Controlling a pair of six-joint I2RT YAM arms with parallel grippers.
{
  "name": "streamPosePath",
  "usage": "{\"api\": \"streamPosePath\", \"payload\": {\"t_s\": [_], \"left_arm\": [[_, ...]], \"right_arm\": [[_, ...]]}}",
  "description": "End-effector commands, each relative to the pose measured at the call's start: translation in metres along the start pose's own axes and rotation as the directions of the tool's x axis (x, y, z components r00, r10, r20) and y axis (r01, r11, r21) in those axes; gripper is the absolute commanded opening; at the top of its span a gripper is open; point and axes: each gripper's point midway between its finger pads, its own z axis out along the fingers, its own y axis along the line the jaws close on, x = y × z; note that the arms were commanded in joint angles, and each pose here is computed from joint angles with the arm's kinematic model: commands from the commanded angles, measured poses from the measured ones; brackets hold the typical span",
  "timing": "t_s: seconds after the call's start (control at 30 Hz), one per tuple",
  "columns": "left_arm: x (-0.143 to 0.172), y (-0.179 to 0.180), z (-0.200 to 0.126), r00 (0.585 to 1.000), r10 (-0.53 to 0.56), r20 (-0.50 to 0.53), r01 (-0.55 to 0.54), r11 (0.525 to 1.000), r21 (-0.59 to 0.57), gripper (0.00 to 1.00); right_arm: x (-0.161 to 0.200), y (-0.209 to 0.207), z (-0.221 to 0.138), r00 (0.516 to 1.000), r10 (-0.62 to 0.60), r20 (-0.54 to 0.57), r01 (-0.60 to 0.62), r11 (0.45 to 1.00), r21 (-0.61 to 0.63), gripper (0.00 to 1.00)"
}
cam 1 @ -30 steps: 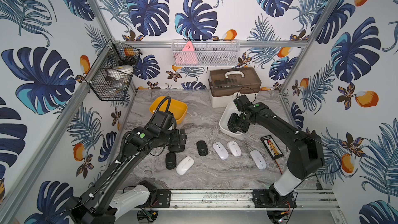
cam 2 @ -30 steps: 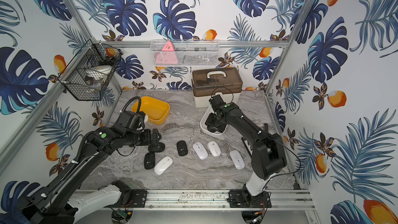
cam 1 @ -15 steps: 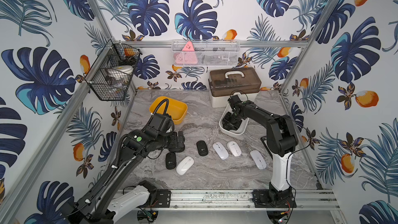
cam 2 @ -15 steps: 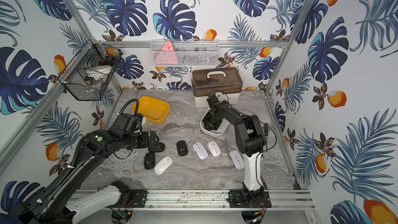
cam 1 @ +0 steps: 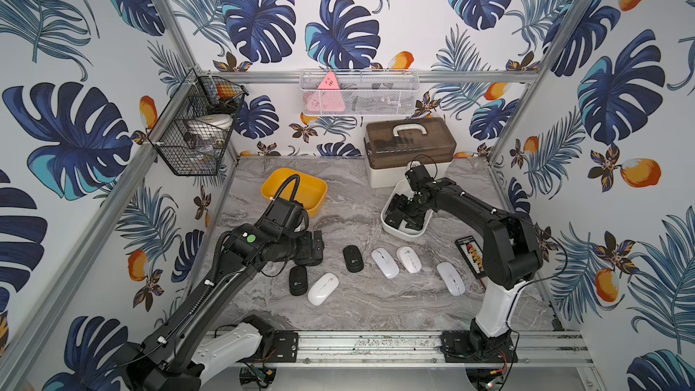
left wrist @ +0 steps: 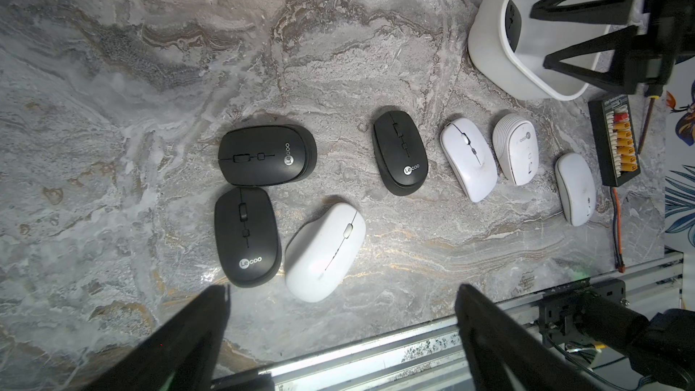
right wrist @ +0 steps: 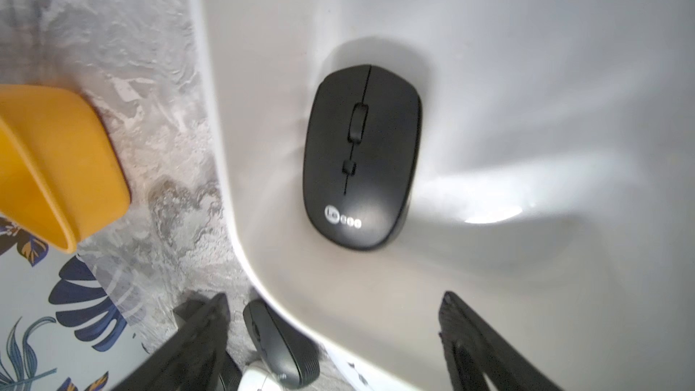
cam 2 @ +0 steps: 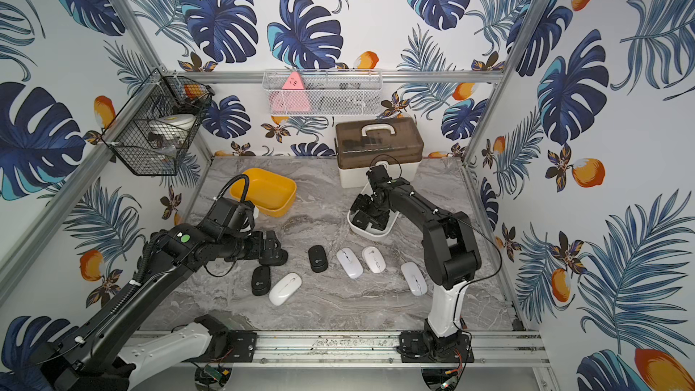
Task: Place the mice by color into the storage box
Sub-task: Place the mouse in the storage box, then pick up the mouse from the center of the board.
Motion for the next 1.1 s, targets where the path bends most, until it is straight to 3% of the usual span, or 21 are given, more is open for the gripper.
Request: {"api": "streamPosePath", "payload": {"t_s": [0.0, 0.17, 0.23, 0.33, 0.53, 0.67, 0.9, 1.07], "left_arm": [[-0.004, -0.004, 0.002, 1.000, -0.003, 0.003, 0.003, 1.000, 0.012, 0.99], [0.000, -0.009, 0.015, 0.999, 0.001, -0.055, 0.001, 1.000, 0.027, 0.99], [0.000, -0.007, 0.020, 0.998, -0.009, -0.065, 0.010, 1.000, 0.009, 0.99], [-0.001, -0.004, 0.023, 0.997, -0.029, -0.066, 0.029, 1.000, -0.002, 0.99], [-0.009, -0.002, 0.011, 0.999, -0.028, -0.018, 0.028, 1.000, 0.011, 0.99], [-0.010, 0.004, -0.001, 0.999, -0.029, 0.025, 0.029, 1.000, -0.002, 0.99], [-0.005, 0.013, -0.015, 0.998, -0.032, 0.051, 0.033, 0.999, -0.025, 0.99], [-0.003, 0.016, -0.019, 0.998, -0.033, 0.057, 0.036, 0.999, -0.038, 0.99]], "right_arm": [[0.023, -0.001, -0.030, 0.990, -0.142, 0.008, 0.141, 0.989, 0.040, 0.89], [0.072, -0.003, -0.061, 0.948, -0.318, 0.017, 0.315, 0.944, 0.100, 0.91], [0.110, 0.016, -0.060, 0.904, -0.426, 0.005, 0.425, 0.902, 0.071, 0.91], [0.155, 0.038, -0.042, 0.844, -0.535, -0.033, 0.536, 0.843, 0.039, 0.92], [0.204, 0.069, 0.007, 0.784, -0.607, -0.133, 0.619, 0.782, 0.078, 0.93], [0.213, 0.077, 0.033, 0.740, -0.651, -0.168, 0.672, 0.723, 0.159, 0.93], [0.202, 0.063, 0.063, 0.715, -0.664, -0.219, 0.697, 0.656, 0.290, 0.92], [0.197, 0.057, 0.070, 0.740, -0.640, -0.208, 0.671, 0.678, 0.299, 0.92]]}}
